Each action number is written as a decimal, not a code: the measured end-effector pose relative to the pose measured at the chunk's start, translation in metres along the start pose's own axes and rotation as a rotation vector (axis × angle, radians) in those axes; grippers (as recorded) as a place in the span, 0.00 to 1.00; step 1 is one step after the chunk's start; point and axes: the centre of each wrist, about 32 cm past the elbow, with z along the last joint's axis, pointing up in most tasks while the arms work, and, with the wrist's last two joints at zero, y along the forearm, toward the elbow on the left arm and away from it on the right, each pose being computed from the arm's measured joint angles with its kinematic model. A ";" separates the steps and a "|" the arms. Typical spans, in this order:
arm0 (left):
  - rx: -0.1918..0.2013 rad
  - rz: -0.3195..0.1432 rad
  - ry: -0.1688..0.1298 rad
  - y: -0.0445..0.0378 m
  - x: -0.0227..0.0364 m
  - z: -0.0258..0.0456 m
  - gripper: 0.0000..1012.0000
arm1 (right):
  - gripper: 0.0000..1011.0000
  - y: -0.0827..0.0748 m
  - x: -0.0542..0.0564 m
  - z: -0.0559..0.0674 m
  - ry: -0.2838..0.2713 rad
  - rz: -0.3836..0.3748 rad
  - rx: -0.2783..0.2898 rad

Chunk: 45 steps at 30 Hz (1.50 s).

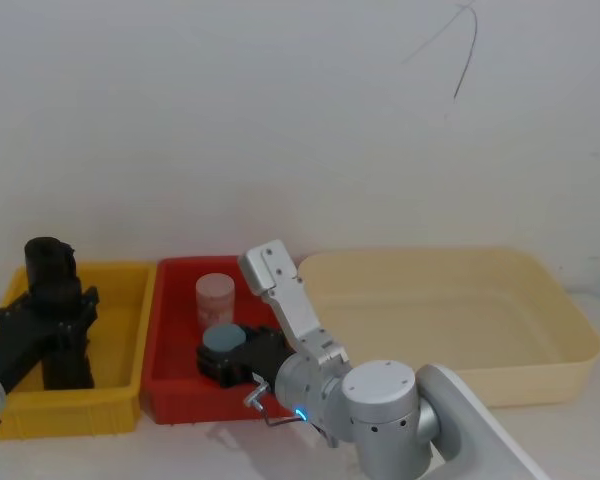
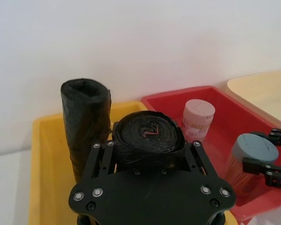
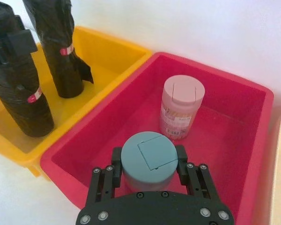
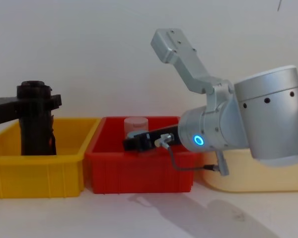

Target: Pick up the garbage bag with the one hand and transfer it to the other hand.

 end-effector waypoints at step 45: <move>-0.228 -0.409 -0.134 -0.1188 -0.0240 0.1270 0.53 | 0.66 -0.085 0.060 0.073 0.032 -0.280 0.404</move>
